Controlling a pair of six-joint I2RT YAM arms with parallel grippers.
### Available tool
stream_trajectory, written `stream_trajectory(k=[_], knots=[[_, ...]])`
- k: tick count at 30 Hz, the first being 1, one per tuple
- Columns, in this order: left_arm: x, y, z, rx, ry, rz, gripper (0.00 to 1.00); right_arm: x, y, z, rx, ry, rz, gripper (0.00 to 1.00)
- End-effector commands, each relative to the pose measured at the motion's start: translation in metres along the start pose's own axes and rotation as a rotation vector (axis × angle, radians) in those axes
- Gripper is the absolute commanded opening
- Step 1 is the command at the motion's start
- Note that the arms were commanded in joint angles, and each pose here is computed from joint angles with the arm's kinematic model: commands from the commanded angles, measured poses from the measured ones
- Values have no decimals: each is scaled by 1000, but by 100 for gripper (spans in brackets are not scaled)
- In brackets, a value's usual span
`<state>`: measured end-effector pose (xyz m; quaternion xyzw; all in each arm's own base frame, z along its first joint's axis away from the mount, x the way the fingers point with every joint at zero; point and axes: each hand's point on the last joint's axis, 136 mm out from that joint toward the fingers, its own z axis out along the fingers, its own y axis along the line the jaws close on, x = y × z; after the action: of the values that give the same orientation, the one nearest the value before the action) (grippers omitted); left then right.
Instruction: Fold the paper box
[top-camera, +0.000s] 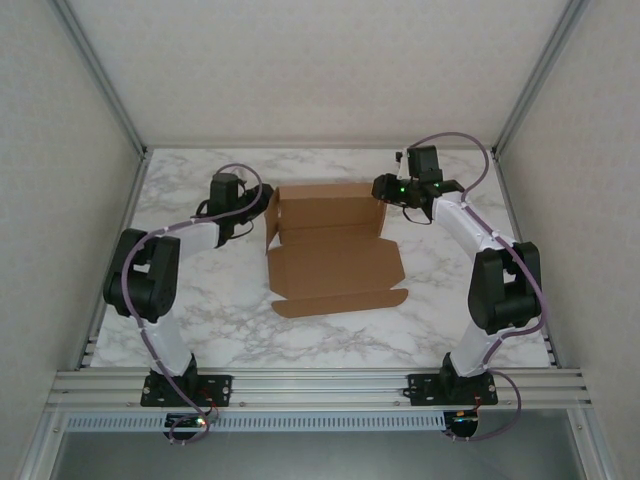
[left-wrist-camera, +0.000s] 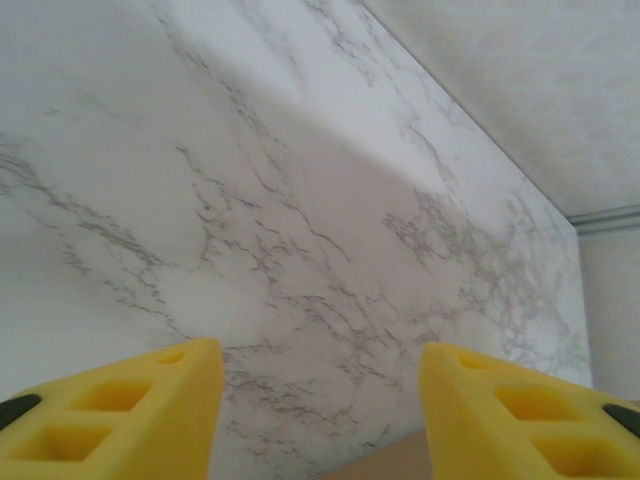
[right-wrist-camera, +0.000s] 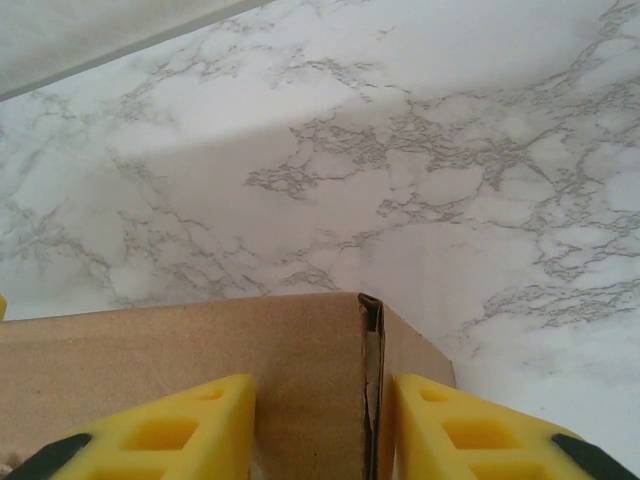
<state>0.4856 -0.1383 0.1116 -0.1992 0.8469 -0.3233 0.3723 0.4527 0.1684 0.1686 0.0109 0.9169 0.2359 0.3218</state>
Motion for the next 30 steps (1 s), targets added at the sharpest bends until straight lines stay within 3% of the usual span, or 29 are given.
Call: stream_trajectory(k=[1, 7, 16, 24, 30], knots=[[-4, -3, -11, -88, -9, 69, 55, 65, -15, 16, 53, 219, 45, 38], [-9, 51, -27, -306, 2, 53, 56, 68, -13, 21, 38, 228, 54, 38], [18, 75, -43, -389, 111, 35, 56, 65, -13, 28, 40, 236, 52, 38], [46, 47, -69, -268, 162, 111, 59, 58, -10, 33, 32, 240, 46, 38], [42, 13, -61, -173, 134, 183, 60, 58, -7, 36, 18, 248, 48, 38]])
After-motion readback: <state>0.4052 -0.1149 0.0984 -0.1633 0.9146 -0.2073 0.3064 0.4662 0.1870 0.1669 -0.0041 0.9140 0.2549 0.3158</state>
